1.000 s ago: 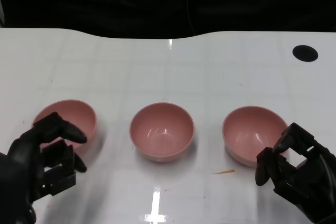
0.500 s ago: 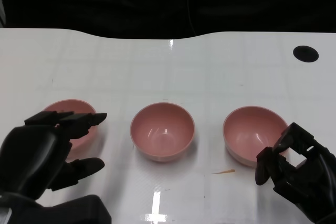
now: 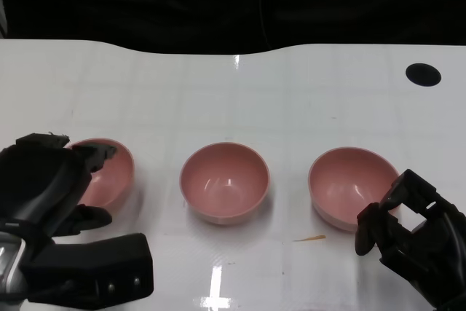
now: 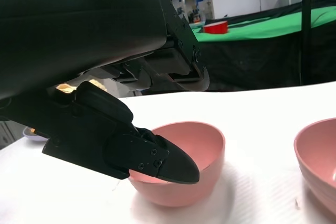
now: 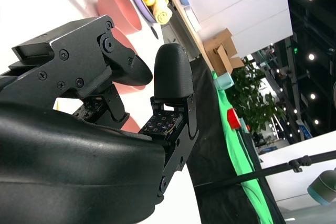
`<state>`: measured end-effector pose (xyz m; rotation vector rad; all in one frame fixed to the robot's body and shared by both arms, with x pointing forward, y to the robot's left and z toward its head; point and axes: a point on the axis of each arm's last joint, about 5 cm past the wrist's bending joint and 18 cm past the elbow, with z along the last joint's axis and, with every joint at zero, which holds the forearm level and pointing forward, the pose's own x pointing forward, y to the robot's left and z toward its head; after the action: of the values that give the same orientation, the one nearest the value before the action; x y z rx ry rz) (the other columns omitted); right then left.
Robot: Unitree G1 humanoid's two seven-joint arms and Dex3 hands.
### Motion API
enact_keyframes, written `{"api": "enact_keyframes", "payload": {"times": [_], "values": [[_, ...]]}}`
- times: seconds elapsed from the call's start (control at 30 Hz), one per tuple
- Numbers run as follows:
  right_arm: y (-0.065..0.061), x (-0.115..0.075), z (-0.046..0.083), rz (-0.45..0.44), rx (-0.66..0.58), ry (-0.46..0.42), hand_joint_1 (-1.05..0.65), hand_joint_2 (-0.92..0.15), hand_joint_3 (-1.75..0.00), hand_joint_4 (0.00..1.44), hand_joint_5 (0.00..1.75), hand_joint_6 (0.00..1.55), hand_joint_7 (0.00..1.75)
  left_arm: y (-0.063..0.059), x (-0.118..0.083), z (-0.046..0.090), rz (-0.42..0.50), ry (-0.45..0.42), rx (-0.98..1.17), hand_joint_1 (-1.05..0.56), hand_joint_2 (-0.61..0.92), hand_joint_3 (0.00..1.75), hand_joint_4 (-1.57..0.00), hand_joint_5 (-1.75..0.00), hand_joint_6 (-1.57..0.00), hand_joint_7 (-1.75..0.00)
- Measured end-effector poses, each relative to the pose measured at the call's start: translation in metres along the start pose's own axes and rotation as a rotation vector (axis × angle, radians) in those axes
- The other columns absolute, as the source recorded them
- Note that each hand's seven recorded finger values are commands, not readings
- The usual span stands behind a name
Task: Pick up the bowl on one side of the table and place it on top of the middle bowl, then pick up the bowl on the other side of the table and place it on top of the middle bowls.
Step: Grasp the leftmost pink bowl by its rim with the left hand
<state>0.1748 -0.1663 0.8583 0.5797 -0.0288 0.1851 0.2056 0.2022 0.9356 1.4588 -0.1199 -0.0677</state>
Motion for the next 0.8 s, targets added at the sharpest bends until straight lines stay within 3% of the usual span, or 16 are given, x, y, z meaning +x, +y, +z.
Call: {"api": "enact_keyframes", "payload": {"times": [0.33, 0.5, 0.8], "values": [[0.0, 0.0, 0.0, -0.001, 0.001, -0.001, -0.05, -0.59, -1.09, 0.88, 1.75, 0.75, 1.48, -0.011, 0.014, -0.005, -0.093, 0.006, 0.037, -0.75, 0.92, 0.12, -0.48, -0.02, -0.56, 0.0], [0.0, 0.0, -0.001, 0.001, -0.001, 0.0, -0.06, -0.59, -1.08, 0.87, 1.75, 0.75, 1.48, -0.023, 0.024, -0.009, -0.144, 0.005, 0.012, -0.72, 0.92, 0.11, -0.49, -0.02, -0.56, 0.0], [0.001, 0.0, -0.001, 0.002, -0.005, -0.002, -0.06, -0.62, -1.04, 0.86, 1.74, 0.75, 1.48, -0.038, 0.038, -0.015, -0.144, -0.034, -0.045, -0.7, 0.92, 0.11, -0.53, -0.03, -0.59, -0.01]]}}
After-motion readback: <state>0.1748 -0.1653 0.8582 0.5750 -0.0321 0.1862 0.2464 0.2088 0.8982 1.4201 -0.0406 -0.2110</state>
